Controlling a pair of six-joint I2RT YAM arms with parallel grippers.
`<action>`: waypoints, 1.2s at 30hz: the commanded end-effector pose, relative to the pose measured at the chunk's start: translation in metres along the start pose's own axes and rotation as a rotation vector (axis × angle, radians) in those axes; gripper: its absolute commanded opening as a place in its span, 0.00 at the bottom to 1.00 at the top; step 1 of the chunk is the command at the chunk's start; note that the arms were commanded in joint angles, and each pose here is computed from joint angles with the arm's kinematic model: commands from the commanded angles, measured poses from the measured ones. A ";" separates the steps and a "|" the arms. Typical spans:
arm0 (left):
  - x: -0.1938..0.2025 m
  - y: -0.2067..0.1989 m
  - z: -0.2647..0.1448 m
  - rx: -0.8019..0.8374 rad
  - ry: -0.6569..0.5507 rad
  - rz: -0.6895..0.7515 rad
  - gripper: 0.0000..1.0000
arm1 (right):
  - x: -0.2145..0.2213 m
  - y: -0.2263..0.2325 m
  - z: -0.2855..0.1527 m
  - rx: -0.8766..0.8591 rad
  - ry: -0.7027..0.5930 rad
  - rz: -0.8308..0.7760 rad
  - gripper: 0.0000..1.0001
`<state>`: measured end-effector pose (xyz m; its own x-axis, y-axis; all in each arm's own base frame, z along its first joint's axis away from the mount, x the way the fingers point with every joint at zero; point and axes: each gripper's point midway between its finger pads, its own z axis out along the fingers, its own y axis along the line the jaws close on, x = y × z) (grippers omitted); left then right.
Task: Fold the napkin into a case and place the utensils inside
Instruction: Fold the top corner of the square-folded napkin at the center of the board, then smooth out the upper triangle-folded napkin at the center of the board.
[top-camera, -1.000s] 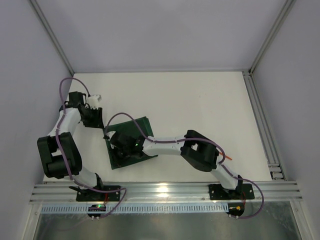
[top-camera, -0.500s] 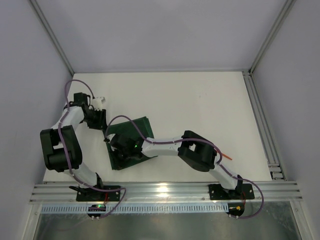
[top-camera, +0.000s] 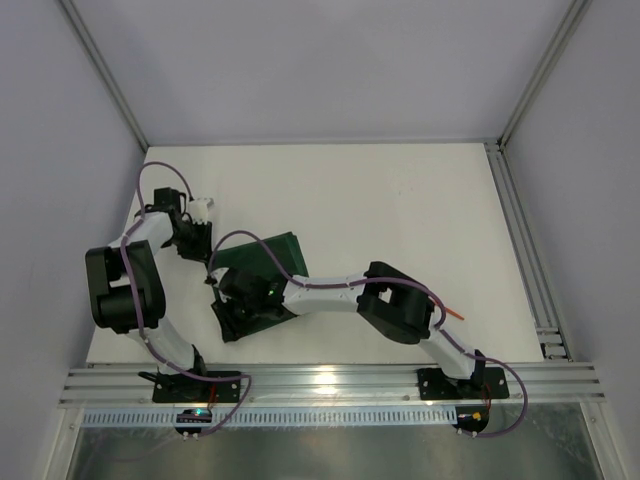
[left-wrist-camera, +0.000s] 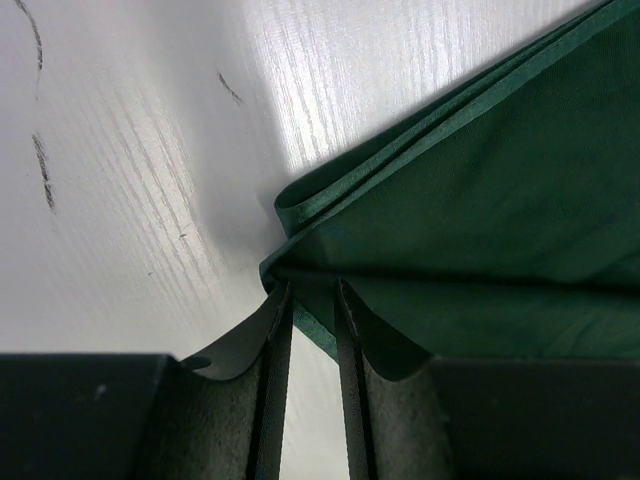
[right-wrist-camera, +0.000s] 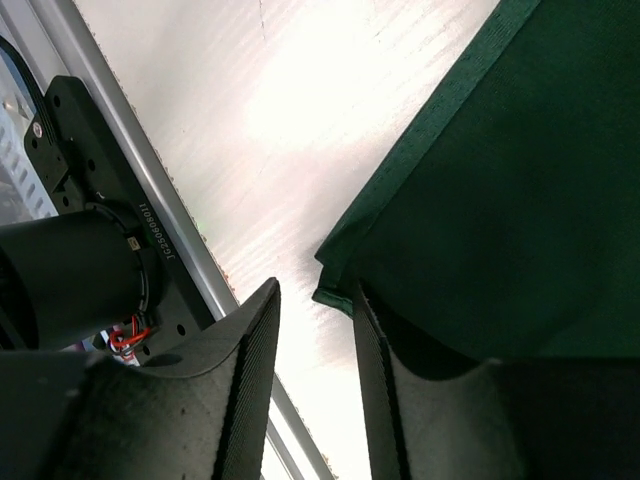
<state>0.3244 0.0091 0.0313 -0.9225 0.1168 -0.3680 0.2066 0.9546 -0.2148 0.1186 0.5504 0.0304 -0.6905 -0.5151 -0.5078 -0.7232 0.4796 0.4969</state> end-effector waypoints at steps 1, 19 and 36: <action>-0.010 0.007 0.005 -0.026 -0.031 0.027 0.24 | -0.040 0.026 -0.037 -0.018 -0.108 -0.069 0.40; -0.017 0.010 0.002 -0.038 -0.047 0.047 0.25 | -0.021 -0.067 -0.120 0.188 -0.228 0.150 0.22; -0.031 -0.008 -0.037 -0.005 -0.113 0.089 0.32 | 0.009 -0.117 -0.114 0.277 -0.192 0.265 0.07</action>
<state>0.3318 0.0135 0.0441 -0.9018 0.1461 -0.4067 0.2349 0.9556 -0.1777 0.1944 0.3995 0.0394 -0.8261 -0.2648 -0.4975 -0.4903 0.7728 0.4029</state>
